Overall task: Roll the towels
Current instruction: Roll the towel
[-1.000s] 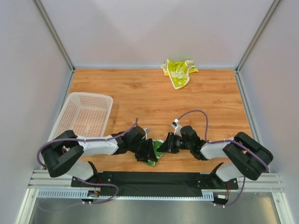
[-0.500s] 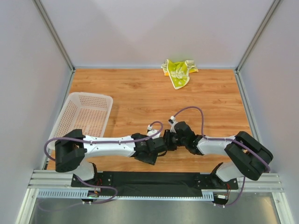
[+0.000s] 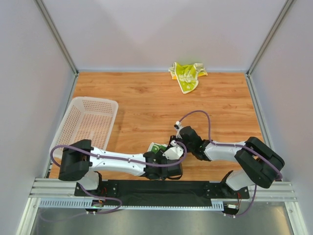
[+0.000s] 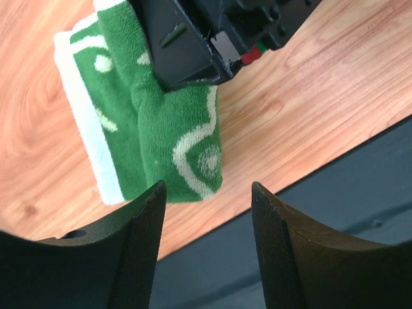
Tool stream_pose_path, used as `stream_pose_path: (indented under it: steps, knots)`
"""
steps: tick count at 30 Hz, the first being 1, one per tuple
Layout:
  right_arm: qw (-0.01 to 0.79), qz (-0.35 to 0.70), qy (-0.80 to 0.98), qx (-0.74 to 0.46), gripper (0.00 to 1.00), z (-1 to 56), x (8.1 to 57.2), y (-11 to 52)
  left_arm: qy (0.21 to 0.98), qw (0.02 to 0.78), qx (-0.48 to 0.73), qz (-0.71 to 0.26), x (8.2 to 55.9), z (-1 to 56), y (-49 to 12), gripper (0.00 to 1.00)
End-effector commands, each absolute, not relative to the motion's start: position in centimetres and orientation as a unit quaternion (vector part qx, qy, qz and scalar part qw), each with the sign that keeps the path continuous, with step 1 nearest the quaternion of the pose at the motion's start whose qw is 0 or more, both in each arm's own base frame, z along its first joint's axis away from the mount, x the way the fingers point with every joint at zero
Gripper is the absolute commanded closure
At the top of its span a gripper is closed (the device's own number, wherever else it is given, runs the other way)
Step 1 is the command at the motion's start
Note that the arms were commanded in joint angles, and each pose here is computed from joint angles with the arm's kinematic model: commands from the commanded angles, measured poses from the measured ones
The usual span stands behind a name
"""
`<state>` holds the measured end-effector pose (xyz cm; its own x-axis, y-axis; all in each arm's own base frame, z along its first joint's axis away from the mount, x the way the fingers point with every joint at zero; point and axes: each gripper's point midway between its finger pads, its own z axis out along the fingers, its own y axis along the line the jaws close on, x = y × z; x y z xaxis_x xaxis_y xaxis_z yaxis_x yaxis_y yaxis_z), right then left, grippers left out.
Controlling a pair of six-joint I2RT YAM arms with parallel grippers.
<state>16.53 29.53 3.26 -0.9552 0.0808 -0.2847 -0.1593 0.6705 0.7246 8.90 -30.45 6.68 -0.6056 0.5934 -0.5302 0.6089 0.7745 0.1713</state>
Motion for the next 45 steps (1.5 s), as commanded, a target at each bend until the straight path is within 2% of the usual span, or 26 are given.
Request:
stream_pose_path:
  steps: [1, 11, 18, 29, 33, 36, 40, 43, 45]
  knots:
    - [0.148, 0.378, 0.913, -0.031, 0.9, 2.3, 16.5, 29.1, 0.872, 0.329, 0.358, -0.061, 9.5, 7.6, -32.4, 0.38]
    - [0.14, 0.378, 0.915, -0.033, 0.91, 1.8, 16.4, 29.4, 0.876, 0.321, 0.361, -0.007, 10.0, 4.2, -31.4, 0.39]
    - [0.134, 0.373, 0.917, -0.034, 0.91, 1.5, 16.3, 29.4, 0.879, 0.338, 0.336, -0.003, 10.5, 3.5, -29.2, 0.4]
    - [0.126, 0.369, 0.92, -0.032, 0.91, 1.1, 16.2, 29.4, 0.893, 0.315, 0.32, 0.023, 9.9, 0.7, -27.2, 0.44]
    - [0.126, 0.364, 0.922, -0.033, 0.91, 1.0, 16.3, 29.2, 0.897, 0.305, 0.318, 0.033, 9.6, -0.4, -26.2, 0.54]
    - [0.129, 0.354, 0.926, -0.032, 0.9, 0.9, 16.4, 28.8, 0.9, 0.293, 0.322, 0.029, 9.1, -1.3, -25.8, 0.58]
    - [0.133, 0.327, 0.935, -0.019, 0.89, 0.1, 16.9, 27.0, 0.903, 0.276, 0.33, 0.001, 8.3, -2.2, -26.3, 0.75]
    - [0.138, 0.304, 0.943, 0.005, 0.87, -0.8, 17.3, 24.9, 0.9, 0.268, 0.344, -0.019, 7.9, -2.2, -27.2, 0.83]
    - [0.15, 0.289, 0.945, 0.017, 0.85, -0.9, 17.7, 23.7, 0.895, 0.264, 0.358, -0.033, 7.6, -2.0, -28.1, 0.85]
